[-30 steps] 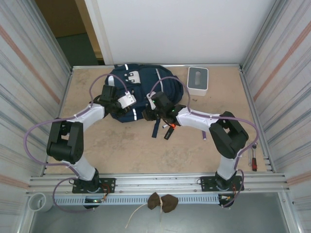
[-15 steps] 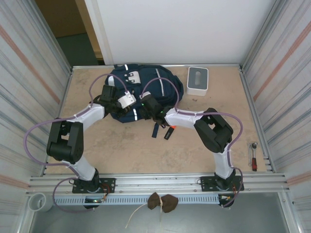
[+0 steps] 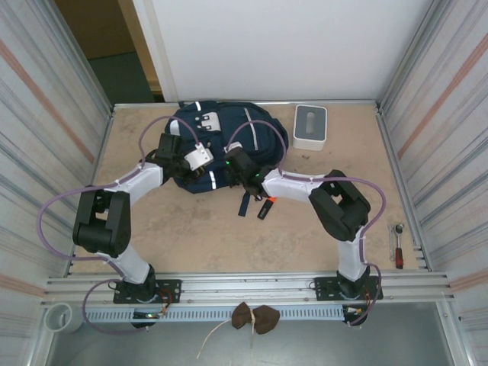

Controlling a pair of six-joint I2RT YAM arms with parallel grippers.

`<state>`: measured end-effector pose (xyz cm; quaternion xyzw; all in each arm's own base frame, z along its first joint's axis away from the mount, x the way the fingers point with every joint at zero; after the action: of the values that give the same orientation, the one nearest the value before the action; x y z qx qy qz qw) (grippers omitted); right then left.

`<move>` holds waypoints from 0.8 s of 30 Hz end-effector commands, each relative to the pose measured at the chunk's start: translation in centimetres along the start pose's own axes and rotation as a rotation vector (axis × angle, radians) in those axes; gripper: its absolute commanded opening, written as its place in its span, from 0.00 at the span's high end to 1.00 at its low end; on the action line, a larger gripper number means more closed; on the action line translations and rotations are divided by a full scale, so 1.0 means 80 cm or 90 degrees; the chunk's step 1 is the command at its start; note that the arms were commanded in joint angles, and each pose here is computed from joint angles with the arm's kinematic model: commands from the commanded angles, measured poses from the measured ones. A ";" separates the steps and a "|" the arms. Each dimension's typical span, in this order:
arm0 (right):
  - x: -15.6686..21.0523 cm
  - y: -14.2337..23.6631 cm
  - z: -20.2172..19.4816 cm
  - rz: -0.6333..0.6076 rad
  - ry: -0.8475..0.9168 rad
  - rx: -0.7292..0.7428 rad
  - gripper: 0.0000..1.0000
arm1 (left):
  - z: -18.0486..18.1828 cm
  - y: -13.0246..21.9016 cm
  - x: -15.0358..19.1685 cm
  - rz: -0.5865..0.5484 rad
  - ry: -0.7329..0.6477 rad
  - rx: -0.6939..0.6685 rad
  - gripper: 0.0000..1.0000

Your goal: Pack the student bag

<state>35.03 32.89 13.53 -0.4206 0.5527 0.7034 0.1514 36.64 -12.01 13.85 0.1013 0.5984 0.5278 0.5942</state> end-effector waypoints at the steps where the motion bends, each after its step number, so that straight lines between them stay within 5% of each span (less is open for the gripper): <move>1: -0.009 0.027 -0.035 0.006 -0.068 -0.033 1.00 | 0.005 0.021 0.000 -0.012 0.003 -0.018 1.00; 15: 0.022 0.032 -0.121 0.072 -0.168 -0.097 1.00 | 0.027 0.038 0.028 0.019 0.033 -0.089 0.99; 24: 0.013 0.041 -0.103 0.052 -0.164 -0.177 1.00 | -0.013 0.052 -0.026 -0.087 -0.069 -0.044 0.55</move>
<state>36.24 23.76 12.54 -0.3058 0.4785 0.8125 0.1318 34.85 -10.75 15.51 0.0841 0.5793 0.5276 0.6156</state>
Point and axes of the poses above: each hand's point on the last joint's axis, 136 mm out from that joint toward the fingers, its own y axis back along the fingers, its own z axis along the line the jaws close on, x = y × z, the point moved 6 cm from there along y, back along the fingers, and after that the axes turned 1 degree about y, right-handed, at the moved point
